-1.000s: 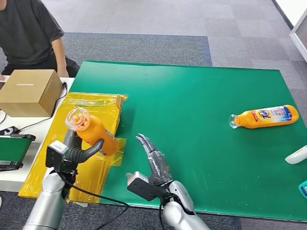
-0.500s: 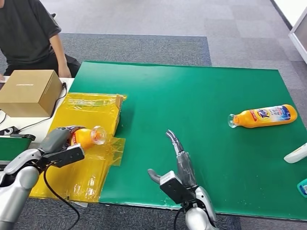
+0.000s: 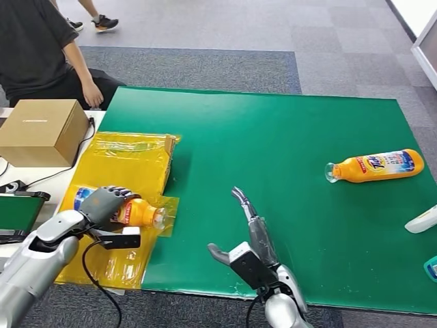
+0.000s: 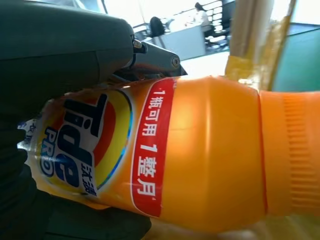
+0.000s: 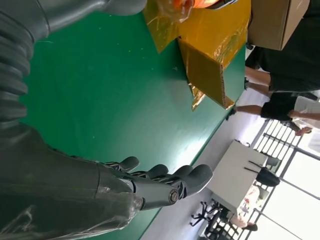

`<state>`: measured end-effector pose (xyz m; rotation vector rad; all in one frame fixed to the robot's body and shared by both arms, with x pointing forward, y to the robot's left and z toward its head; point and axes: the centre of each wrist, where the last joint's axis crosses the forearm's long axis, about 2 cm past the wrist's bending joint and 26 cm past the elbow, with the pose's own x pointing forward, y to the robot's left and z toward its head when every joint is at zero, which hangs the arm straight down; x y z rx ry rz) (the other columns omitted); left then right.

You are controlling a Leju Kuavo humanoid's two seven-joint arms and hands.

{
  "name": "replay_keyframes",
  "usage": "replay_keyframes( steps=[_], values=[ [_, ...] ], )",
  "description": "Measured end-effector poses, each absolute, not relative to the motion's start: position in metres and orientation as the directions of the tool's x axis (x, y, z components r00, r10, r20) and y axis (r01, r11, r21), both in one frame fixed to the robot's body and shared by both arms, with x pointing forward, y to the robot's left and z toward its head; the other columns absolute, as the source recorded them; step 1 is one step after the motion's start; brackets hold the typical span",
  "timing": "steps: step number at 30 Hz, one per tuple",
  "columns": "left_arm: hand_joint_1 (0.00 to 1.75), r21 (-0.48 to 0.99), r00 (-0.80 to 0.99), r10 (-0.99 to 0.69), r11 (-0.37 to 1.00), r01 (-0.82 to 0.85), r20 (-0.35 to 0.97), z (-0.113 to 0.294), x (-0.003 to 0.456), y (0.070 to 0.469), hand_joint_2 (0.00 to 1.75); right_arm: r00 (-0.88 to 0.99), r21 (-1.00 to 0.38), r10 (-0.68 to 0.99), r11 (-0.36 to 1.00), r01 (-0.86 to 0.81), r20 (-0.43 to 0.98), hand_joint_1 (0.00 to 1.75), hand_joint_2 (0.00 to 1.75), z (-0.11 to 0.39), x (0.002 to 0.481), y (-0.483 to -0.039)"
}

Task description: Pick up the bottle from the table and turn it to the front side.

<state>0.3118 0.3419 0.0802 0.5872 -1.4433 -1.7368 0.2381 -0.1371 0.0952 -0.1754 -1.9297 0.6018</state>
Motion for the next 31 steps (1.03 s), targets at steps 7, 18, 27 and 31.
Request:
replay_keyframes(
  steps=[7, 18, 27, 31],
  values=[
    [0.00, 0.929, -0.584, -0.743, 0.139, 0.344, 0.327, 0.075, 0.300, 0.337, 1.75, -0.429, -0.474, 0.372, 0.866, -0.159, 0.823, 0.00, 1.75, 0.095, 0.238, -0.137],
    [0.00, 0.797, -0.409, -0.704, 0.594, 0.110, 0.581, 0.093, 0.278, 0.313, 1.75, -0.375, -0.462, 0.388, 0.877, -0.131, 0.842, 0.00, 1.75, 0.085, 0.220, -0.143],
    [0.00, 0.308, -0.519, -0.327, 0.943, -0.126, 0.789, 0.113, 0.242, 0.314, 1.75, -0.336, -0.441, 0.398, 0.896, -0.061, 0.854, 0.00, 1.75, 0.077, 0.206, -0.153],
    [0.00, 0.049, -0.560, -0.112, 0.991, -0.127, 0.821, 0.116, 0.224, 0.316, 1.75, -0.326, -0.399, 0.370, 0.916, -0.025, 0.870, 0.00, 1.75, 0.074, 0.198, -0.160]
  ],
)
